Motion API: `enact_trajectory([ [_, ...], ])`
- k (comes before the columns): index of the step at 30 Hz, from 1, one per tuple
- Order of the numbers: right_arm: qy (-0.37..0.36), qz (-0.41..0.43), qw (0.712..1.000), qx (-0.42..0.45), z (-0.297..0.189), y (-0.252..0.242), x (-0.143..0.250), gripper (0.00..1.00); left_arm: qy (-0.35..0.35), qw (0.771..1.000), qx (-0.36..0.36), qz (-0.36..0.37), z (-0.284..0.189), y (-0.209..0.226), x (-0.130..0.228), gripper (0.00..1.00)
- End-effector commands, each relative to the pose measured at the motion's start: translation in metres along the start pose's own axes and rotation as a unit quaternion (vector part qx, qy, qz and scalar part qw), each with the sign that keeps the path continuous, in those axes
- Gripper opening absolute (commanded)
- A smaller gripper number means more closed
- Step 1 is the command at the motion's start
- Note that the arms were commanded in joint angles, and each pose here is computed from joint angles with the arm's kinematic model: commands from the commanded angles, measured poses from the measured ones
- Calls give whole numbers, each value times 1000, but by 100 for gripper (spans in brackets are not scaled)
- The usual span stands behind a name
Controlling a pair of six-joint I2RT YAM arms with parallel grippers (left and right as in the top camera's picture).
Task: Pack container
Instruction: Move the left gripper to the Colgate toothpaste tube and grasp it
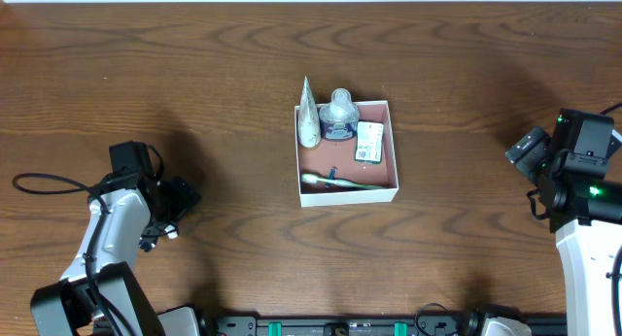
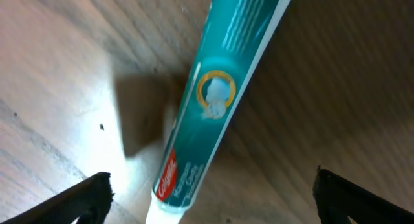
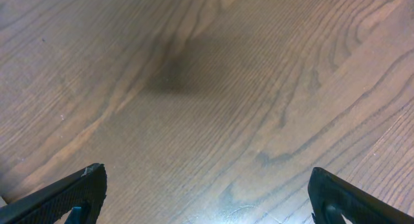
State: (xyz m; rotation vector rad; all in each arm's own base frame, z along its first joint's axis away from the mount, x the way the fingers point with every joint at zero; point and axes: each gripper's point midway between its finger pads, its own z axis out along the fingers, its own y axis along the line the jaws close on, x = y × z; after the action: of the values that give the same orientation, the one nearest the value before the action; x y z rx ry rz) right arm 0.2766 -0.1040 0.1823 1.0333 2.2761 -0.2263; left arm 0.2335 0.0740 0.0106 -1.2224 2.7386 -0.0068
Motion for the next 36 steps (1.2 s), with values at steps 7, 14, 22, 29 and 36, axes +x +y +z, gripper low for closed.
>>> enact_trajectory([
  [7,-3,12,1000,3,-1,-2,-3,99,19,999,-43,3,25,13,2,86],
  [14,-3,12,1000,3,-1,-2,-3,99,59,996,-67,5,37,22,17,52],
  [22,-3,12,1000,3,-1,-2,-3,99,74,996,-48,3,37,15,22,22],
  [29,-3,12,1000,3,0,-2,-3,99,110,992,68,-4,27,-31,24,22],
  [36,-3,12,1000,3,-1,-2,-3,99,154,956,249,6,-17,-100,18,8],
])
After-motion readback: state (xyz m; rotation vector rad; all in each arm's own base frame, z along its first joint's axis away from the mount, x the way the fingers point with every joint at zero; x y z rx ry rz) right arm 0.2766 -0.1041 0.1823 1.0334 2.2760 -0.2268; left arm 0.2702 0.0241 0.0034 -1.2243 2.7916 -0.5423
